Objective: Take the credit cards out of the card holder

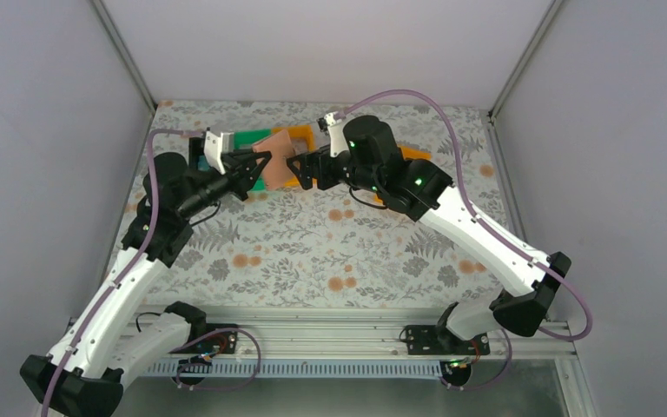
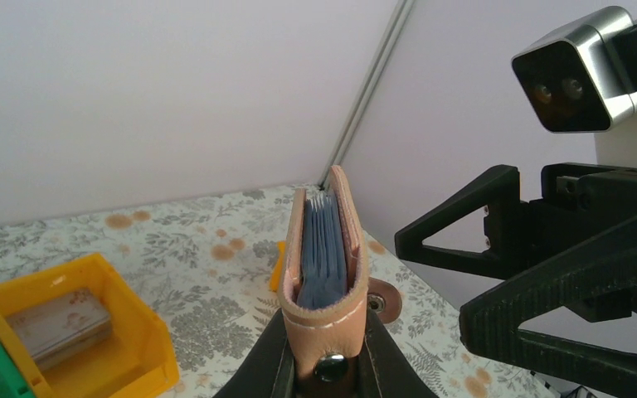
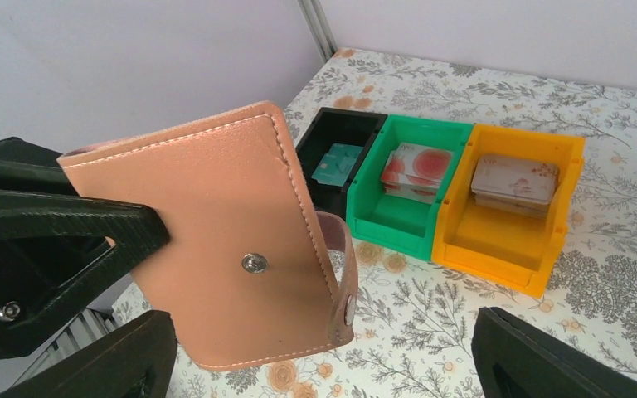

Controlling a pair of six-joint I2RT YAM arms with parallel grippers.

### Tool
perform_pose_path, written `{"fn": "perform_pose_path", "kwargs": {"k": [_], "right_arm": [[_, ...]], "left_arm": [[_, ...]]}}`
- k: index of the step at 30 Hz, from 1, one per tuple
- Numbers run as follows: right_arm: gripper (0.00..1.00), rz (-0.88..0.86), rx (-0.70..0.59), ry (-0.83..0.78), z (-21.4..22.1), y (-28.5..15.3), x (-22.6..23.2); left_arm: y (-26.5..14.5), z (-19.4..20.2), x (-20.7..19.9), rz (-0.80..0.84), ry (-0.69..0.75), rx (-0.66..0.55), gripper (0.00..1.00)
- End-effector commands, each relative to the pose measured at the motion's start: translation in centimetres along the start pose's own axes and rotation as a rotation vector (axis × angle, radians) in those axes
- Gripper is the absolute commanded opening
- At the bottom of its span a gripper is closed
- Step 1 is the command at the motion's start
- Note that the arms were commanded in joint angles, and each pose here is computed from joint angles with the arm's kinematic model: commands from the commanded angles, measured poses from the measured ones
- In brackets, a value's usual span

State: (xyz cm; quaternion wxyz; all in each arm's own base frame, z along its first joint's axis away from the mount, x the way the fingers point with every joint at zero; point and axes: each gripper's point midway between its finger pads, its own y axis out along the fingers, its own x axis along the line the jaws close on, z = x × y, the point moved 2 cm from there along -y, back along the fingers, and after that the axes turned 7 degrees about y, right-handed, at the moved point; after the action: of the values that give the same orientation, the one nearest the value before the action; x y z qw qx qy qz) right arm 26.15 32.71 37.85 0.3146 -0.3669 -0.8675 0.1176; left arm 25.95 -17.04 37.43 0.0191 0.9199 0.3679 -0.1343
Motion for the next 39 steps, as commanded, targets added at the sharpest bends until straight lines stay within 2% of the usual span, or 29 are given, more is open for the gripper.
{"fn": "perform_pose_path", "kwargs": {"k": [1,27,34,39], "right_arm": [[0.90,-0.020,-0.026,-0.023,-1.1,-0.9,0.8],[0.90,-0.078,0.051,-0.085,0.1,-0.1,0.6],[0.90,-0.046,0.056,-0.102,-0.3,-0.6,-0.8],[0.90,-0.063,0.044,-0.137,-1.0,-1.4,-1.6]], "left_arm": [[-0.4,-1.0,-0.5,0.019,0.009,-0.048,0.02],[0.2,-0.4,-0.7,0.059,-0.023,-0.018,0.02],[0.1,-1.1,-1.5,0.098,0.016,-0.033,0.02],[-0.7,-2.7,-3.1,0.166,0.102,-0.090,0.02]]}}
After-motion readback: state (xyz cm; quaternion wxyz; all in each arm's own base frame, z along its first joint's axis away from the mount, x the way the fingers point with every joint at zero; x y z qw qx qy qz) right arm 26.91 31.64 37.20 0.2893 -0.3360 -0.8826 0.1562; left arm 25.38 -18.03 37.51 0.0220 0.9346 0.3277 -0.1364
